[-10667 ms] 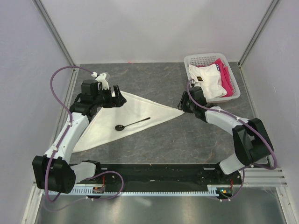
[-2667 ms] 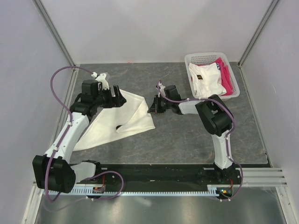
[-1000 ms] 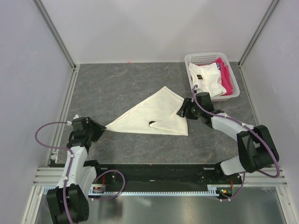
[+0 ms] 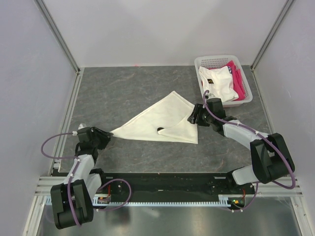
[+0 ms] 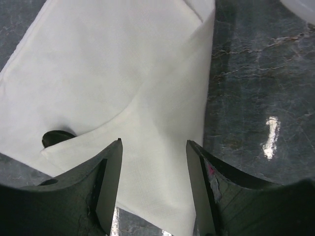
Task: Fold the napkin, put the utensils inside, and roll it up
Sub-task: Fold the napkin
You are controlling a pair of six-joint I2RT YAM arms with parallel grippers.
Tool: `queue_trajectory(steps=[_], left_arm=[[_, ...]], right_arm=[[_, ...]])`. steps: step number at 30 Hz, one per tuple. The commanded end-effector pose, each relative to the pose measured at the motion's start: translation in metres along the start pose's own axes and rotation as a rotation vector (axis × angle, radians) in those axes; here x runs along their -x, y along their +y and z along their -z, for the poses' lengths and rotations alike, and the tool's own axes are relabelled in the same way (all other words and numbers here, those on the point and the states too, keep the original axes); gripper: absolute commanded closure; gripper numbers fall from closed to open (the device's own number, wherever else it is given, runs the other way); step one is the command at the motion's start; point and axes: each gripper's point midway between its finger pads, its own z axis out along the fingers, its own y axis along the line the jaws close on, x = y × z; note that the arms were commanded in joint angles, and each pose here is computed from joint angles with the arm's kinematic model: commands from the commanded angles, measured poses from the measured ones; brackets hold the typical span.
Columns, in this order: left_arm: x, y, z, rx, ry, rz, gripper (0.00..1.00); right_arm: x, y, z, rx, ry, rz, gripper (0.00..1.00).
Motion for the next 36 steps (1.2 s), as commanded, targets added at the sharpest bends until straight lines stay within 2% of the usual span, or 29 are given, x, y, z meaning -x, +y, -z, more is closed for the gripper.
queue_trajectory(steps=[1,7,15,19,22,30,36], left_arm=[[0.006,-0.015,0.002,-0.083,-0.033,0.029,0.51],[0.007,-0.015,0.003,-0.092,-0.045,0.032,0.47],[0.009,-0.014,0.000,-0.089,-0.047,0.043,0.47],[0.009,-0.020,0.002,-0.126,-0.050,0.039,0.53],[0.011,-0.021,0.003,-0.142,-0.065,0.035,0.54],[0.006,-0.015,-0.002,-0.117,-0.044,0.044,0.58],[0.006,-0.010,-0.003,-0.094,-0.042,0.054,0.65]], right_arm=[[0.005,-0.018,0.006,-0.095,-0.031,0.015,0.37],[0.004,-0.049,0.009,-0.201,-0.022,-0.009,0.35],[0.006,-0.051,0.011,-0.198,-0.031,-0.006,0.35],[0.003,-0.049,0.009,-0.182,-0.021,-0.007,0.35],[0.002,-0.049,0.008,-0.181,-0.017,-0.008,0.34],[0.001,-0.046,0.007,-0.165,-0.016,-0.006,0.34],[0.000,-0.047,0.007,-0.164,-0.013,-0.004,0.34]])
